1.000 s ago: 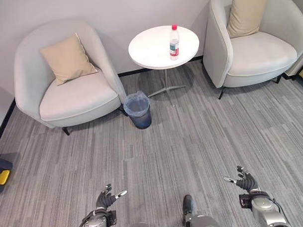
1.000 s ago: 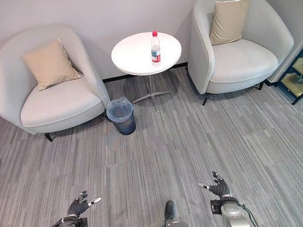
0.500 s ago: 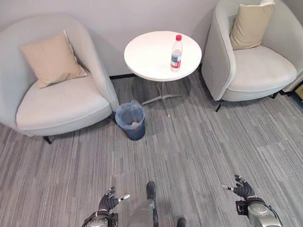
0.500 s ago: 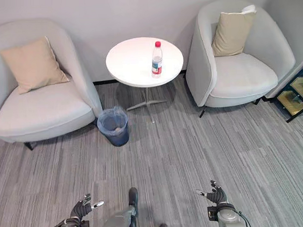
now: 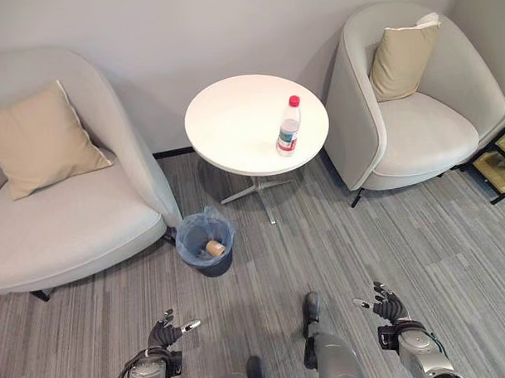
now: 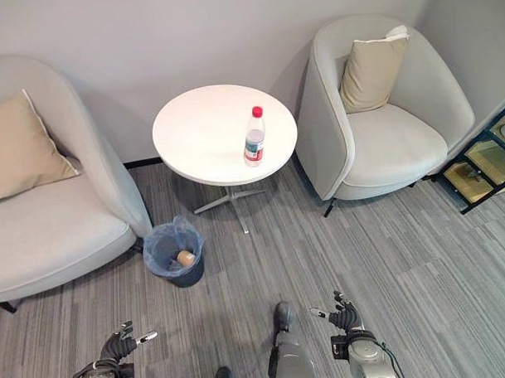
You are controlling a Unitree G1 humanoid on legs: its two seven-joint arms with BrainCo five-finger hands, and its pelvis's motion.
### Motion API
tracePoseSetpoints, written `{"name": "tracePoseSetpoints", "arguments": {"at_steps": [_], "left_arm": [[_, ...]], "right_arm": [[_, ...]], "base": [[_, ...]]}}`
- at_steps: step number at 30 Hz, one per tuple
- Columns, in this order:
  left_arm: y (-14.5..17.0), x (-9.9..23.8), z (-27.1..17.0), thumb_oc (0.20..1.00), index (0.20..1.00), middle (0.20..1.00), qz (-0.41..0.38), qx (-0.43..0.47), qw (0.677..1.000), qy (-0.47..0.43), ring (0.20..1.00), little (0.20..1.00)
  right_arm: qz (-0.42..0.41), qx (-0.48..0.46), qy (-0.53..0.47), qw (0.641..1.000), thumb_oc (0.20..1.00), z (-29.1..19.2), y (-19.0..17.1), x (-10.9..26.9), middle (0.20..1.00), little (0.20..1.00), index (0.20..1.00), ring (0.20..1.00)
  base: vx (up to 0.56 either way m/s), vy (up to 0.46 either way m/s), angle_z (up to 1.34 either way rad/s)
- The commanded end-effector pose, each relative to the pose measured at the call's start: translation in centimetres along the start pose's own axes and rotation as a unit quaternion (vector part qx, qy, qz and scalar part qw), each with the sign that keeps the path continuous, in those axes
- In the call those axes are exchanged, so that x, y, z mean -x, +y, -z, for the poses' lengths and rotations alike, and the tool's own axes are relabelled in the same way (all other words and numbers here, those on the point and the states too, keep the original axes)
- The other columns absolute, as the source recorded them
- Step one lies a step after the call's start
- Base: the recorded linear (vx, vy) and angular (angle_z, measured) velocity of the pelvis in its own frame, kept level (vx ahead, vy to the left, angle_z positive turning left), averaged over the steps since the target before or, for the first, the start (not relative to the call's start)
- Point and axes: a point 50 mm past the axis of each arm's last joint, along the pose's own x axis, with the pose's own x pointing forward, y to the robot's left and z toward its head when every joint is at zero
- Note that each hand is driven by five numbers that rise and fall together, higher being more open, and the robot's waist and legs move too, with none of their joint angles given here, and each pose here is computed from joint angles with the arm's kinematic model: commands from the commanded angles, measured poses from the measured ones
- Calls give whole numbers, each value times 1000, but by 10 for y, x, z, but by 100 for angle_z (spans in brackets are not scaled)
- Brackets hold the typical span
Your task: Gather garbage on tea table into small bin, then transfer packed bag to large trash can.
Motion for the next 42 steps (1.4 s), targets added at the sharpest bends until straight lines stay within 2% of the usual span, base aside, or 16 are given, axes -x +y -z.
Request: {"name": "tracePoseSetpoints", "arguments": {"at_steps": [1, 7, 11, 18, 25, 32, 42], "left_arm": [[-1, -3, -27, 1000, 1000, 1000, 7, -2, 998, -63, 1000, 1000], [-17, -5, -30, 1000, 1000, 1000, 35, 7, 998, -59, 1000, 1000], [-26, -8, -38, 1000, 1000, 1000, 57, -19, 996, -65, 1000, 1000], [-14, -5, -30, 1000, 1000, 1000, 41, -17, 997, -57, 1000, 1000], [13, -7, -30, 1000, 1000, 1000, -2, -17, 999, -52, 1000, 1000], [10, -7, -27, 1000, 1000, 1000, -1, -11, 999, -48, 1000, 1000], [1, -7, -33, 1000, 1000, 1000, 18, -20, 998, -58, 1000, 1000]], "right_arm": [[16, 23, -41, 999, 1000, -20, -20, -3, 1000, 1000, 1000, 1000], [33, 24, -37, 998, 1000, -16, -35, -1, 1000, 1000, 1000, 1000], [48, 5, -28, 998, 1000, -13, -41, -1, 1000, 1000, 1000, 1000], [22, 21, -27, 999, 1000, -14, -22, -3, 1000, 1000, 1000, 1000], [-2, 44, -38, 998, 1000, -24, -9, -7, 1000, 1000, 1000, 1000], [4, 56, -33, 998, 1000, -21, -15, -7, 1000, 1000, 1000, 1000], [-8, 153, -153, 976, 1000, -67, -20, 5, 1000, 1000, 1000, 1000]], "base": [[373, -224, 100], [348, -283, 92], [310, -36, 45], [297, 165, -28], [156, 132, -46], [37, -63, 48], [-93, -118, 51]]}}
